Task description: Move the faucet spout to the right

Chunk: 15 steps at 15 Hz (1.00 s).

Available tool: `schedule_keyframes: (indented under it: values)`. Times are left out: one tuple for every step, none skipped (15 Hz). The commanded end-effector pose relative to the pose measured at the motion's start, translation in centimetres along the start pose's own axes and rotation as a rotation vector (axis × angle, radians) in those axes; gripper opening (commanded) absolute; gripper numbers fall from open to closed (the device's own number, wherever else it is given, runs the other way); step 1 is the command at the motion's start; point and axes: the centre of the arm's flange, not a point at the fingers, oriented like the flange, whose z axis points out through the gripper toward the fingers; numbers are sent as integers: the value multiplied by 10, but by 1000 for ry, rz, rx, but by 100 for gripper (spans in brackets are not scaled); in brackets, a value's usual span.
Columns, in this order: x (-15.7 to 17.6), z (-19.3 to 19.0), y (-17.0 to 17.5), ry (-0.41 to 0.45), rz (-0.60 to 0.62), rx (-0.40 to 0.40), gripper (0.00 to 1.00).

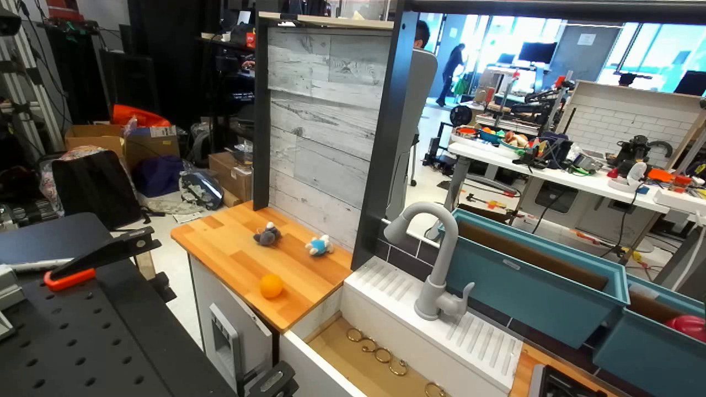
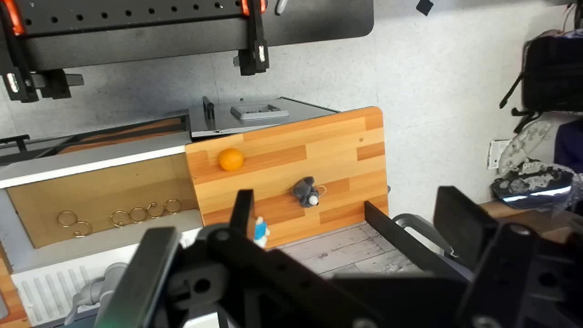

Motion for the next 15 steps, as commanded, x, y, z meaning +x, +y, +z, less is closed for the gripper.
schedule_keyframes:
  values:
    - [0,0,0,0,0,0,100]
    - [0,0,0,0,0,0,100]
    - [0,0,0,0,0,0,100]
    - [0,0,0,0,0,0,100]
    - [0,0,0,0,0,0,100]
    - [0,0,0,0,0,0,100]
    - [0,0,0,0,0,0,100]
    - [0,0,0,0,0,0,100]
    - [6,2,2,-6,-6,-8,100]
    - [12,6,5,-4,1,-15,100]
    - [21,13,10,2,7,-28,100]
    - [29,21,15,8,14,-46,100]
    - [37,29,21,13,20,-64,100]
    - [50,42,29,23,27,-95,100]
    - [62,53,37,37,33,-119,100]
